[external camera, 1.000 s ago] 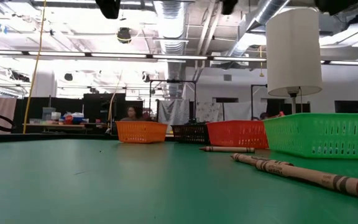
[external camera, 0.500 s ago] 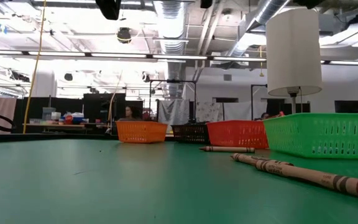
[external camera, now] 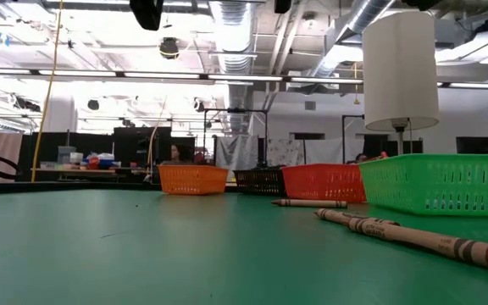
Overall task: Sort crayons
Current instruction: Put the black crayon into the orange bin
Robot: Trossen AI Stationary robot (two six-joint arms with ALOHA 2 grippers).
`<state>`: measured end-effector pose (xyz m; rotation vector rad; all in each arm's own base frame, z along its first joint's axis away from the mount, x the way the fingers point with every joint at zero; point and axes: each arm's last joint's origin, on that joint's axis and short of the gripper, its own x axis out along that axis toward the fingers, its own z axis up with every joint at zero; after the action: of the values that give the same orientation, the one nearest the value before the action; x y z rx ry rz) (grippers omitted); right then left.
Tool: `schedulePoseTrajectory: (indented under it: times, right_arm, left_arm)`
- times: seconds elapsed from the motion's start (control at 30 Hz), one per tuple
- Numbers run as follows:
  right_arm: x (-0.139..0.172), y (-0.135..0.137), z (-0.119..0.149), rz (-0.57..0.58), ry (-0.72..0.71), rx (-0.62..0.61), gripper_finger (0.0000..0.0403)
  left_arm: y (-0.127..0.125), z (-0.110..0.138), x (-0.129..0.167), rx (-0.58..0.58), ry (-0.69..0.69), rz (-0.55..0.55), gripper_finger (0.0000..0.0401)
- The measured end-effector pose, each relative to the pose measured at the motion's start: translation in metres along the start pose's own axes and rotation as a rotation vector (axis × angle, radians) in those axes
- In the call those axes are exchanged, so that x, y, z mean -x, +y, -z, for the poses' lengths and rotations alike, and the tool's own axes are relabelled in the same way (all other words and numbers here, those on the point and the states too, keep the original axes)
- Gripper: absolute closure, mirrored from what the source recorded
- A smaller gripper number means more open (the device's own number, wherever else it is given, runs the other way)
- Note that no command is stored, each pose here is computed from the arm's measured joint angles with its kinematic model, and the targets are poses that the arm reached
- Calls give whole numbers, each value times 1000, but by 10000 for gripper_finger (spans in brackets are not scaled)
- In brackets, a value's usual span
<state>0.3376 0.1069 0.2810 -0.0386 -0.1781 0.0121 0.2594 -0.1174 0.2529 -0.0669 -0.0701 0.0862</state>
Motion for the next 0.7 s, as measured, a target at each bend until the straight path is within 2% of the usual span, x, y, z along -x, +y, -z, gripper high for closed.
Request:
schedulePoseTrajectory:
  times: [0.2,0.33,0.5,0.7]
  right_arm:
    - [0,-7,-2,92,5,19,400]
    - [-3,-27,-2,156,23,37,400]
    - [-11,-77,5,290,63,-2,402]
    - [-7,-154,20,426,159,-104,402]
  left_arm:
    - [3,16,1,-52,144,-94,321]
    - [9,27,4,-77,228,-242,267]
    - [20,41,10,-48,303,-425,222]
    - [30,52,13,-32,393,-479,215]
